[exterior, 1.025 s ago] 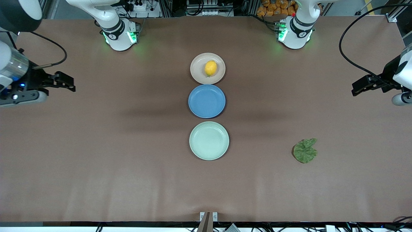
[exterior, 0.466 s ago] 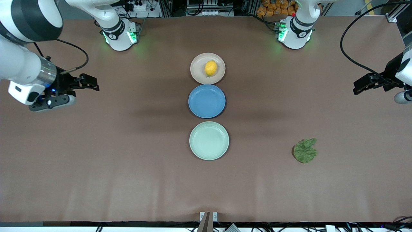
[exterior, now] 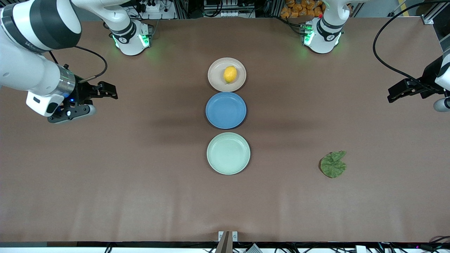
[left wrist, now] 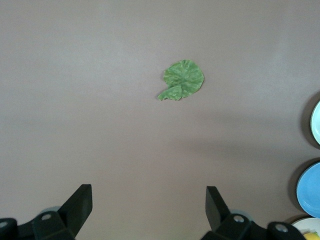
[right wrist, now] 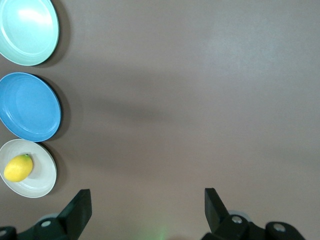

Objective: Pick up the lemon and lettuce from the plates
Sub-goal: 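Reach the right gripper toward the lemon on the cream plate, then lower the right gripper and grasp the yellow lemon, then lift the lemon and carry it away from the plates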

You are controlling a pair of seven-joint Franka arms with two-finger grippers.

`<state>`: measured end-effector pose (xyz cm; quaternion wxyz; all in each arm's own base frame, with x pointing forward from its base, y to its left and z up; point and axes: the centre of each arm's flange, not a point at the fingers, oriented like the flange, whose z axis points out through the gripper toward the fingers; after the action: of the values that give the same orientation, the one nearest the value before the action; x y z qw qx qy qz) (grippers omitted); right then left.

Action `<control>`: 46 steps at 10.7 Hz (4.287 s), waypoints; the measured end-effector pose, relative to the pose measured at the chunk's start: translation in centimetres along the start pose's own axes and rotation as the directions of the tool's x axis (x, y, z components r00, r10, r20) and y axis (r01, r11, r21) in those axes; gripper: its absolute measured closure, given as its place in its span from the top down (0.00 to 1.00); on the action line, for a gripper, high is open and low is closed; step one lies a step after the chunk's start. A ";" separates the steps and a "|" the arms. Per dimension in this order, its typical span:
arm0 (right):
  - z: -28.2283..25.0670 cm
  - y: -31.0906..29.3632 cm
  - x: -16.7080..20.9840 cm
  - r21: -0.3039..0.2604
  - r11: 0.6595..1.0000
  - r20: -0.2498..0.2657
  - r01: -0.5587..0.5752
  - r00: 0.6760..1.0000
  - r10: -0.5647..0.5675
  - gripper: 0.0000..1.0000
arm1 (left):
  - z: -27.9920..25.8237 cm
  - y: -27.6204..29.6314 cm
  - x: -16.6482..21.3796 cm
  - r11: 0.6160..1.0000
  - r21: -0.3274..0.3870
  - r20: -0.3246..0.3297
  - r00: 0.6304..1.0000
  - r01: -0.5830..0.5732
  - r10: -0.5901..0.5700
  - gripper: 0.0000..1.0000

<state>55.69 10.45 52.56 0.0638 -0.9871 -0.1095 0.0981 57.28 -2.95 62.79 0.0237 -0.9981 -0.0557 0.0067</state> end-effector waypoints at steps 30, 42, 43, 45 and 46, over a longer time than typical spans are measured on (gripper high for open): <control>41.3 -43.5 -12.3 -0.103 0.949 0.048 -0.297 0.952 0.303 1.00 | 4.1 0.3 2.0 1.000 0.003 0.052 0.999 -0.002 0.002 1.00; 34.7 -39.7 -6.9 0.023 0.922 -0.084 -0.386 0.919 0.386 0.69 | 4.2 0.4 2.1 1.000 0.003 0.050 0.999 -0.003 0.003 1.00; 32.8 -38.1 -5.6 0.028 0.927 -0.097 -0.374 0.922 0.375 0.69 | 4.2 0.4 2.2 1.000 0.002 0.049 0.999 -0.003 0.003 1.00; 30.2 -34.7 -3.0 0.035 0.934 -0.128 -0.355 0.926 0.356 0.69 | 4.1 0.8 2.1 1.000 0.002 0.047 0.999 -0.010 0.010 1.00; 29.4 -33.0 -1.8 0.032 0.940 -0.145 -0.339 0.929 0.340 0.69 | 4.2 1.1 2.2 1.000 0.001 0.044 0.999 -0.015 0.015 1.00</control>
<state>41.14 45.08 29.15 0.0572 -0.9954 0.0682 0.0345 59.49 -3.59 58.51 0.0230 -0.9981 -0.0486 0.0290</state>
